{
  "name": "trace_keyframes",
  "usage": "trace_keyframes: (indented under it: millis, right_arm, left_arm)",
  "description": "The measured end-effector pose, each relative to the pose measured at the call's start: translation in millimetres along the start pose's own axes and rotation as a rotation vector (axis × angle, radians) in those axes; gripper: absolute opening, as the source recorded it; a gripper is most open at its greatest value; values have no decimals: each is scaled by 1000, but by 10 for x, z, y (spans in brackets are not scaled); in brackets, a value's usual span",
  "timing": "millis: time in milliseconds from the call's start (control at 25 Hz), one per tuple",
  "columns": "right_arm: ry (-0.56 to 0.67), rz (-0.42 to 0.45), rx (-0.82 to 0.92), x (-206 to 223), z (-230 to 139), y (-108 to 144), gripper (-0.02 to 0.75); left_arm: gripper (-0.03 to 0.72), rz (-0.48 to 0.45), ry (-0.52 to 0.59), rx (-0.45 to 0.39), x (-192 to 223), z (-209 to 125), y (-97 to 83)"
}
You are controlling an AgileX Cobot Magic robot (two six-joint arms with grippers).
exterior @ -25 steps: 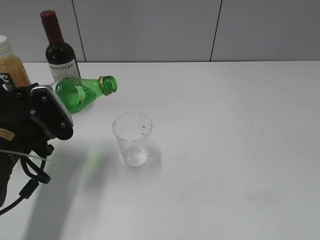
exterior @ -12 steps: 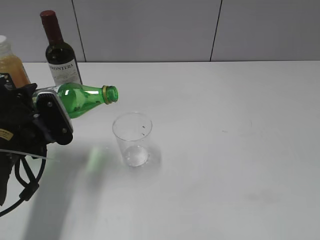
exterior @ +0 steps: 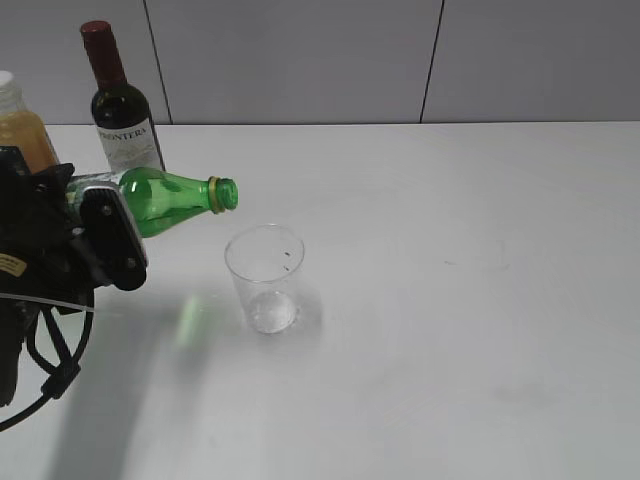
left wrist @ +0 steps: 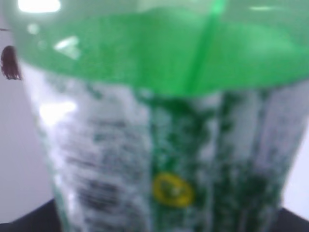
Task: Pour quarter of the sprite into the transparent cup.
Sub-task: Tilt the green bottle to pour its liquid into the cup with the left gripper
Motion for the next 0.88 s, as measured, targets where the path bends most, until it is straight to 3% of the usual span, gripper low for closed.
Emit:
trace_keyframes:
  millis: [880]
  right_arm:
    - [0,0,0,0,0,0,594]
  left_arm:
    - [440,21,7,117,43,46,60]
Point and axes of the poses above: a point on each arm's last joint axis where the gripper is mounted, x pointing out along that axis toward the gripper, y along the wrist's bending axis when the last joint is at zero, z = x × y, the point moved 4 cm from there along x, pointing out along that axis toward the gripper
